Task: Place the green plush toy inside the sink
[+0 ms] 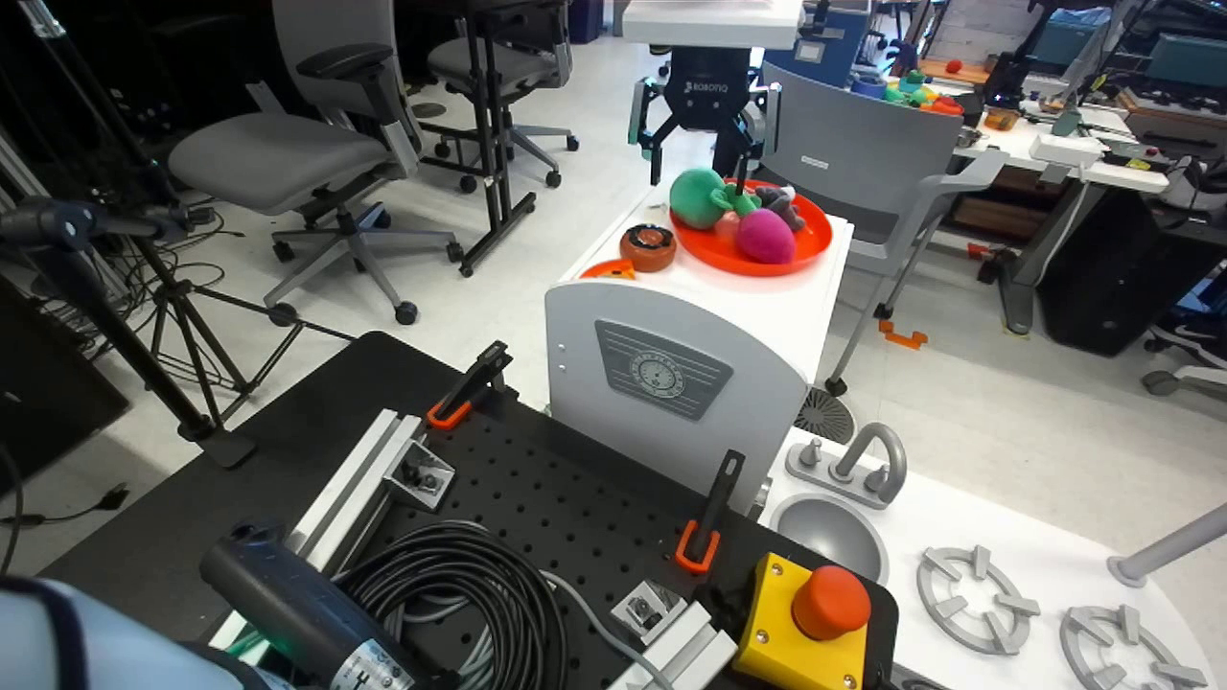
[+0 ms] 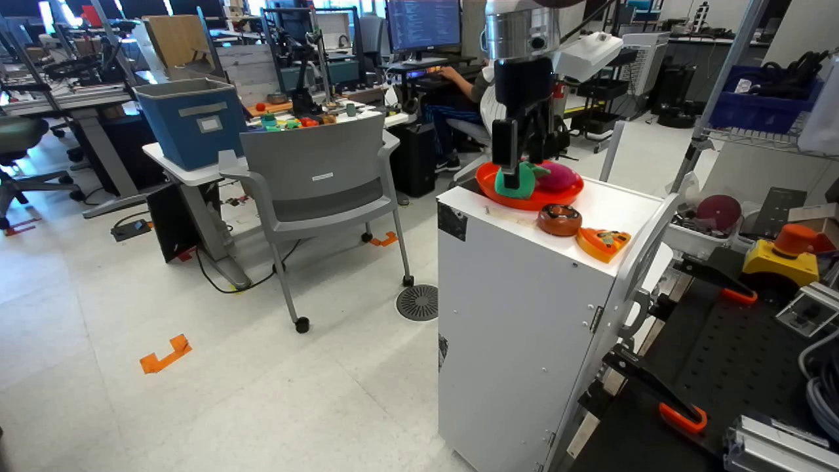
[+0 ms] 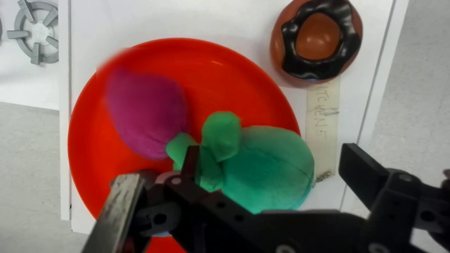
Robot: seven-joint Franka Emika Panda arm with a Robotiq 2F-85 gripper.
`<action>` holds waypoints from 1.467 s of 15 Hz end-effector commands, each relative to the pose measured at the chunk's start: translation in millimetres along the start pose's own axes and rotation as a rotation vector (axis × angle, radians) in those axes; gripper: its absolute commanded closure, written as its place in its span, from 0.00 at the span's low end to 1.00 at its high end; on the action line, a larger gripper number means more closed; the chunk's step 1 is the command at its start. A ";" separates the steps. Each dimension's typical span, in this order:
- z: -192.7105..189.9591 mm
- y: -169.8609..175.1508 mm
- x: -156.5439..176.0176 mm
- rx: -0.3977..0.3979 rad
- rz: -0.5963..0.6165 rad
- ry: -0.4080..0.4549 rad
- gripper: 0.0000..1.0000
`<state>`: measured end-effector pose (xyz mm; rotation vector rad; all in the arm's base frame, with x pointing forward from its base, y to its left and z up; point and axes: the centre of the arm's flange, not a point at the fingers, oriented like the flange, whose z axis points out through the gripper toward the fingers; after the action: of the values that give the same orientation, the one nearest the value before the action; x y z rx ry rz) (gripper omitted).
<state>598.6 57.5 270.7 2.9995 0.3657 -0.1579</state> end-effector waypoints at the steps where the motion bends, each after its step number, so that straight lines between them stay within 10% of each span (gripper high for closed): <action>1: -3.8 2.9 4.8 0.016 -0.036 0.012 0.00; 22: -13.6 -13.2 4.3 0.027 -0.164 0.029 0.00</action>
<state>600.7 70.8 275.5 2.9844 0.5672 -0.1484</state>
